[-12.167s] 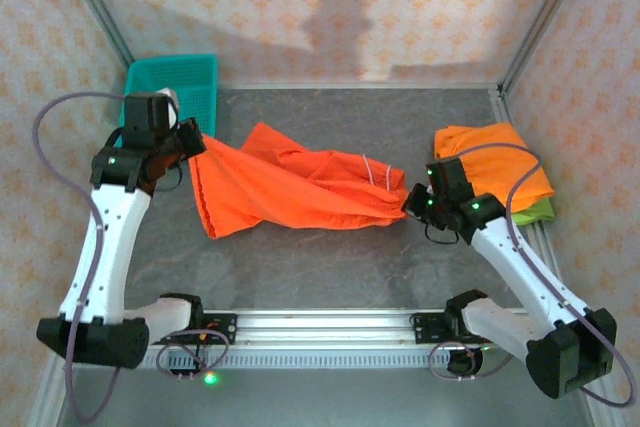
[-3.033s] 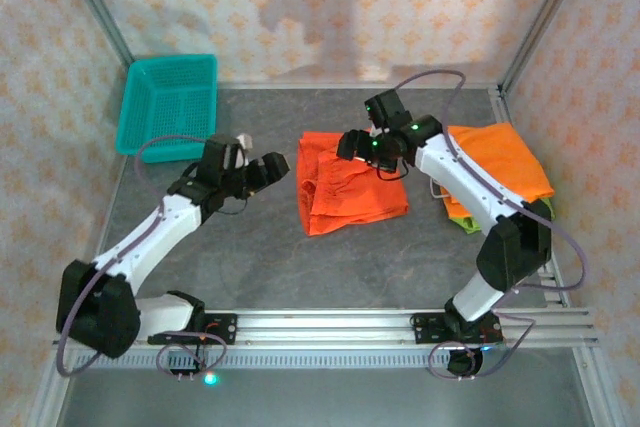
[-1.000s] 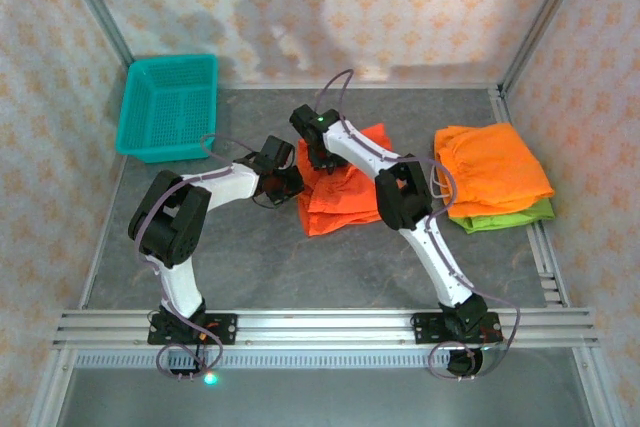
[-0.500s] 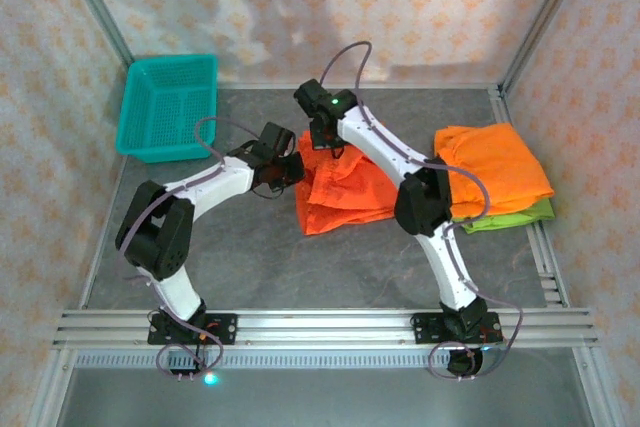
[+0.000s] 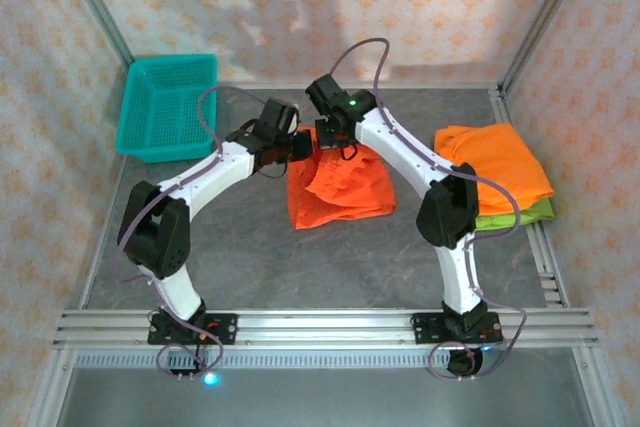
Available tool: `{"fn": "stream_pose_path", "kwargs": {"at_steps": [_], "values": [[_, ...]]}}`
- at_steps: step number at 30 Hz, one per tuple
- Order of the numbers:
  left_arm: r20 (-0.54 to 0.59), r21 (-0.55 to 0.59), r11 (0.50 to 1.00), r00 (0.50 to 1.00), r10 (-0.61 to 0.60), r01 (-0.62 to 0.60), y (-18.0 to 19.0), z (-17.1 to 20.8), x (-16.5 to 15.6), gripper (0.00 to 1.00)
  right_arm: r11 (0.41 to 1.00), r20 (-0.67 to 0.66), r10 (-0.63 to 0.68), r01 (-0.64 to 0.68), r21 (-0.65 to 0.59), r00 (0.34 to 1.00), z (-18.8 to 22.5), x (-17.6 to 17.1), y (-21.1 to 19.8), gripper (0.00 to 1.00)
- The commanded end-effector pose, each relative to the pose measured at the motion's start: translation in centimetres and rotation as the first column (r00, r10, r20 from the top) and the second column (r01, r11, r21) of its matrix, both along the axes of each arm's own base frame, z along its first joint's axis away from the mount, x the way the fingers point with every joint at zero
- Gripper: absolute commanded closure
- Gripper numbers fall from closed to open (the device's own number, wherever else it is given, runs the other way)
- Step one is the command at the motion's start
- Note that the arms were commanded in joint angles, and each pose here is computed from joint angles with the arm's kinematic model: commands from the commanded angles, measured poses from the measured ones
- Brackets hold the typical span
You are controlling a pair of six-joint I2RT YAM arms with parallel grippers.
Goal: Fold and stack the shorts
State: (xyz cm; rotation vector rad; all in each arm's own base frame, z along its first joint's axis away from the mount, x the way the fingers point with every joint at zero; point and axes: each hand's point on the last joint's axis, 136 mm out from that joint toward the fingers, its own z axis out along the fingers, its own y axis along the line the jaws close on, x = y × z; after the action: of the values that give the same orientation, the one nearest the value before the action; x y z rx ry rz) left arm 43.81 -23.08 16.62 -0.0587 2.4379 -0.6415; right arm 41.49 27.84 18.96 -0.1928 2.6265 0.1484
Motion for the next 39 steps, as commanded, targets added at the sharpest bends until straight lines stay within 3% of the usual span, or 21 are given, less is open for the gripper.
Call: {"fn": "stream_pose_path", "kwargs": {"at_steps": [1,9,14,19,21,24,26,29,32,39], "values": [[0.068,0.020,0.998,0.996,-0.066,0.065,-0.1,0.6,2.0,1.00,0.994,0.088,0.035,-0.044,0.102,0.996,3.9,0.2,0.4,1.00],[0.160,-0.040,0.991,0.979,-0.123,0.131,-0.8,0.4,4.1,1.00,0.972,0.077,0.084,-0.099,0.211,0.993,3.7,0.3,2.2,1.00],[0.164,-0.061,0.994,0.983,-0.085,0.096,0.8,-1.3,4.9,0.99,0.945,0.018,0.113,-0.113,0.308,0.993,1.8,1.0,4.8,1.00],[0.107,-0.037,0.999,0.994,0.011,-0.007,4.7,-4.2,4.5,0.73,0.931,-0.087,0.099,-0.062,0.359,0.991,-2.7,2.3,7.2,0.99],[0.100,-0.035,0.996,0.992,0.083,-0.080,7.0,-4.8,4.2,0.58,0.927,-0.119,0.078,-0.028,0.374,0.990,-4.5,2.9,8.0,0.96],[0.101,-0.022,0.976,0.971,0.217,-0.215,11.3,-4.6,3.6,0.35,0.907,-0.162,0.065,0.010,0.421,0.985,-6.8,3.5,9.7,0.88],[0.123,-0.028,0.959,0.951,0.283,-0.281,13.5,-3.5,2.8,0.25,0.896,-0.188,0.066,0.025,0.444,0.980,-8.0,3.8,10.8,0.79],[0.175,-0.054,0.941,0.925,0.338,-0.334,15.1,-0.8,1.2,0.18,0.880,-0.199,0.076,0.028,0.474,0.977,-8.0,4.5,12.1,0.52],[0.221,-0.143,0.943,0.919,0.327,-0.302,14.3,2.5,-0.8,0.14,0.879,-0.139,0.079,-0.004,0.476,0.987,-4.9,5.2,11.9,0.35],[0.271,-0.218,0.967,0.943,0.193,-0.135,8.3,6.4,-5.2,0.05,0.876,0.008,-0.014,0.008,0.481,1.000,3.8,5.7,5.8,0.18]]}}
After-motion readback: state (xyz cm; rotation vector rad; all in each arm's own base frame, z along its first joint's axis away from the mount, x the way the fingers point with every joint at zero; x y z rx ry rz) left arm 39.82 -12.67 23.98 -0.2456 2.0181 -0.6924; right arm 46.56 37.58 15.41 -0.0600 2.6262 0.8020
